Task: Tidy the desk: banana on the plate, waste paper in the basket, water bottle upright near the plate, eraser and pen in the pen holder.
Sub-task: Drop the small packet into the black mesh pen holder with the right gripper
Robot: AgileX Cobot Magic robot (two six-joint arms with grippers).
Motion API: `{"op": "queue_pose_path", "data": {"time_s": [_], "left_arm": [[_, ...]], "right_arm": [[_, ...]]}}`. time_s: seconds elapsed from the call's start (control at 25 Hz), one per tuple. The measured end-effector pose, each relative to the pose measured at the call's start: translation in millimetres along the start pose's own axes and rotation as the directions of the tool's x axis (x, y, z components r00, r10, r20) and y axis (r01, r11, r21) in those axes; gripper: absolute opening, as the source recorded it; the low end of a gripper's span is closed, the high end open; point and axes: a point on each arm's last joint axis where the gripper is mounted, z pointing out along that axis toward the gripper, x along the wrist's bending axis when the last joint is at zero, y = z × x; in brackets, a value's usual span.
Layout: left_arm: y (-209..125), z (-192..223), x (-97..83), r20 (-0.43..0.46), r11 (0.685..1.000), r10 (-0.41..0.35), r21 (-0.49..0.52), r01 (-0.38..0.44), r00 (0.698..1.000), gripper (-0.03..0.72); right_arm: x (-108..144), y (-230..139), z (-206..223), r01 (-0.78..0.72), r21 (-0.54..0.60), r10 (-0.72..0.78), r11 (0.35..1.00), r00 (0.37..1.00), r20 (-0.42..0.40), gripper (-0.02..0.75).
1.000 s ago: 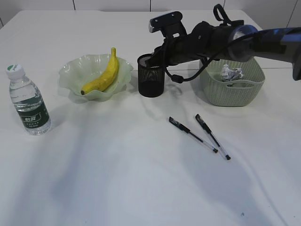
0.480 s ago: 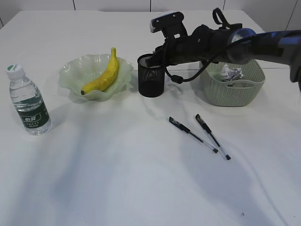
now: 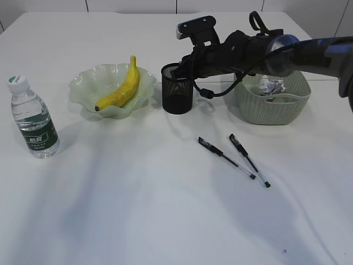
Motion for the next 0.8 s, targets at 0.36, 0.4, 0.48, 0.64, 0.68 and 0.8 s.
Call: {"op": "queue_pose_path", "data": {"time_s": [0.36, 0.4, 0.48, 0.64, 0.68, 0.8], "left_arm": [[0.0, 0.0, 0.0, 0.000, 1.000, 0.000, 0.000, 0.000, 1.000, 0.511], [0.0, 0.0, 0.0, 0.000, 1.000, 0.000, 0.000, 0.000, 1.000, 0.510], [0.0, 0.0, 0.0, 0.000, 1.000, 0.000, 0.000, 0.000, 1.000, 0.509], [0.0, 0.0, 0.0, 0.000, 1.000, 0.000, 0.000, 0.000, 1.000, 0.505], [0.0, 0.0, 0.0, 0.000, 1.000, 0.000, 0.000, 0.000, 1.000, 0.504], [0.0, 0.0, 0.0, 0.000, 1.000, 0.000, 0.000, 0.000, 1.000, 0.503]], "right_arm": [[0.4, -0.2, 0.0, -0.013, 0.002, 0.013, 1.000, 1.000, -0.005, 0.188], [0.7, -0.4, 0.0, -0.017, 0.005, 0.017, 1.000, 1.000, -0.008, 0.188], [1.1, -0.6, 0.0, -0.028, 0.008, 0.028, 1.000, 1.000, -0.012, 0.188], [2.3, -1.2, -0.1, -0.060, 0.015, 0.060, 0.998, 0.998, -0.025, 0.188], [2.5, -1.3, -0.1, -0.064, 0.016, 0.065, 0.998, 0.998, -0.027, 0.188], [3.3, -1.5, -0.1, -0.086, 0.020, 0.086, 0.996, 0.996, -0.036, 0.188]]}}
